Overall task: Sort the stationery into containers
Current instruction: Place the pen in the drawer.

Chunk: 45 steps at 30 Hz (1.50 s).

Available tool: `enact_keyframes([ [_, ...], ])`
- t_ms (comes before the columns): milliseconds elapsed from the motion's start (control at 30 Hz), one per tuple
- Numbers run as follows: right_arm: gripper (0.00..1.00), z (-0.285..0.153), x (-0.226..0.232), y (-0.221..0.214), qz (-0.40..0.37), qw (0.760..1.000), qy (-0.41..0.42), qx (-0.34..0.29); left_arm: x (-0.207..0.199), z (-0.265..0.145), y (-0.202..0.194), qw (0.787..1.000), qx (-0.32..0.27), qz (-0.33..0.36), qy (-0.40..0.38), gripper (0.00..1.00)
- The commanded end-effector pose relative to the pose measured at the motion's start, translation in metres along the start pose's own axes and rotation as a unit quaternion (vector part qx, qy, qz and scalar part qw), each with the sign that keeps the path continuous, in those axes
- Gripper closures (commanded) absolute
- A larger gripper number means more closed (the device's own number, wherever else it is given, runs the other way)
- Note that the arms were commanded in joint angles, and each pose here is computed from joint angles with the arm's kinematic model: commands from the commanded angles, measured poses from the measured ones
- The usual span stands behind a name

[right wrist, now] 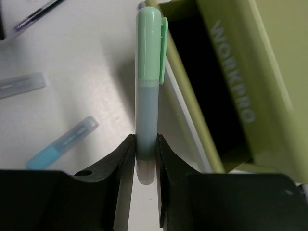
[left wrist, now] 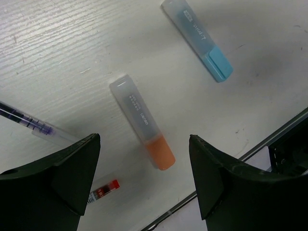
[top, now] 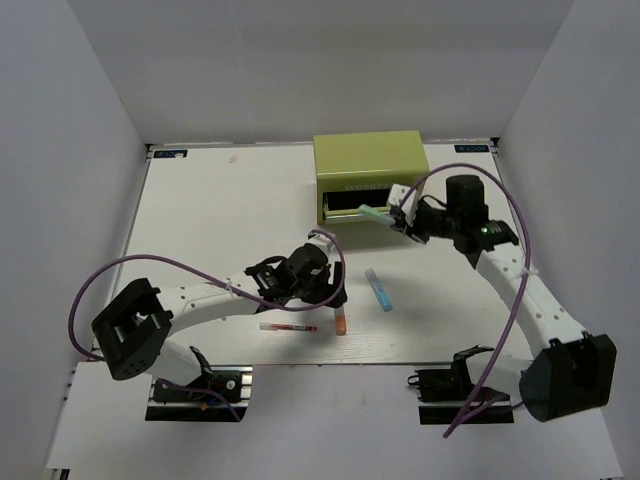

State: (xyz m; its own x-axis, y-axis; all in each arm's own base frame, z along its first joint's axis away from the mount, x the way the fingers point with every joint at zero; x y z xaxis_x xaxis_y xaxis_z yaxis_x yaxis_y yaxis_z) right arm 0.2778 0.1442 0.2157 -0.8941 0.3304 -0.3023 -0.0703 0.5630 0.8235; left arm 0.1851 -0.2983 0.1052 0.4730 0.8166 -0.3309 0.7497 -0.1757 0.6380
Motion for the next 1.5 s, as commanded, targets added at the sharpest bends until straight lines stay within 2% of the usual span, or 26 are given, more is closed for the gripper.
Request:
enact_keyframes([
  [0, 1.0, 0.005, -0.05, 0.043, -0.079, 0.995, -0.04, -0.039, 0.001, 0.003, -0.006, 1.0, 0.011, 0.002, -0.006, 0.16],
  [67, 1.0, 0.016, -0.067, 0.045, -0.078, 0.996, -0.041, -0.029, 0.003, 0.006, -0.012, 1.0, 0.024, 0.002, -0.004, 0.16],
  [167, 1.0, 0.025, -0.097, 0.052, -0.119, 0.991, -0.063, -0.013, 0.001, 0.013, -0.019, 0.999, 0.041, 0.006, -0.003, 0.16],
  [233, 1.0, 0.042, -0.103, 0.03, -0.112, 0.992, -0.049, 0.024, 0.003, 0.015, -0.022, 0.999, 0.051, 0.003, 0.004, 0.16],
  [267, 1.0, 0.04, -0.114, 0.04, -0.139, 0.989, -0.054, 0.022, 0.001, 0.017, -0.021, 0.999, 0.052, 0.003, 0.004, 0.16],
  [333, 1.0, 0.052, -0.114, 0.021, -0.142, 0.988, -0.026, 0.056, 0.002, 0.019, -0.023, 0.998, 0.056, 0.003, 0.007, 0.16],
  [567, 1.0, 0.06, -0.115, 0.006, -0.166, 0.983, -0.001, 0.083, -0.002, 0.028, -0.019, 0.998, 0.061, 0.007, 0.005, 0.16],
  [667, 0.94, 0.062, -0.114, -0.001, -0.166, 0.981, 0.008, 0.097, -0.003, 0.033, -0.018, 0.998, 0.063, 0.008, 0.006, 0.16],
  [700, 0.87, 0.061, -0.114, -0.002, -0.163, 0.982, 0.008, 0.1, -0.003, 0.034, -0.021, 0.997, 0.07, 0.012, 0.004, 0.16],
  [767, 0.8, 0.061, -0.114, -0.002, -0.157, 0.983, 0.007, 0.1, -0.004, 0.036, -0.019, 0.998, 0.069, 0.012, 0.004, 0.16],
  [800, 0.62, 0.062, -0.115, -0.002, -0.156, 0.983, 0.005, 0.099, -0.006, 0.038, -0.017, 0.998, 0.068, 0.012, 0.003, 0.16],
  [867, 0.45, 0.06, -0.117, 0.001, -0.145, 0.985, -0.004, 0.095, -0.004, 0.04, -0.02, 0.997, 0.073, 0.017, 0.006, 0.16],
  [1200, 0.43, 0.046, -0.114, 0.022, -0.113, 0.991, -0.034, 0.058, -0.007, 0.046, -0.022, 0.996, 0.088, 0.021, 0.011, 0.22],
  [1333, 0.43, 0.035, -0.11, 0.032, -0.089, 0.994, -0.057, 0.04, -0.009, 0.053, -0.022, 0.994, 0.107, 0.006, 0.025, 0.35],
  [1400, 0.43, 0.034, -0.106, 0.029, -0.07, 0.995, -0.062, 0.036, -0.004, 0.058, -0.035, 0.989, 0.139, 0.001, 0.051, 0.4],
  [1467, 0.43, 0.028, -0.1, 0.03, -0.06, 0.995, -0.07, 0.029, -0.003, 0.061, -0.035, 0.986, 0.144, -0.004, 0.08, 0.45],
])
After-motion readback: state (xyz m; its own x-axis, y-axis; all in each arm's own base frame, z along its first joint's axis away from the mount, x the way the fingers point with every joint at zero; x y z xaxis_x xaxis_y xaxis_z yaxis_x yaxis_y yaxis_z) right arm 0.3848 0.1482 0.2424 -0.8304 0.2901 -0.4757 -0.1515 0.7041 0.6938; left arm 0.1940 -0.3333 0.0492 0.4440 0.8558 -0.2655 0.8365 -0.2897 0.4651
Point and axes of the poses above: each gripper's point midway between its finger pads, its own z axis out along the fingers, its own x axis along the line the jaws close on, y = z × x, the point moved 3 cm from there along -z, back along the fingers, and after that the axes turned 5 degrees about z, right-handed, at the moved point
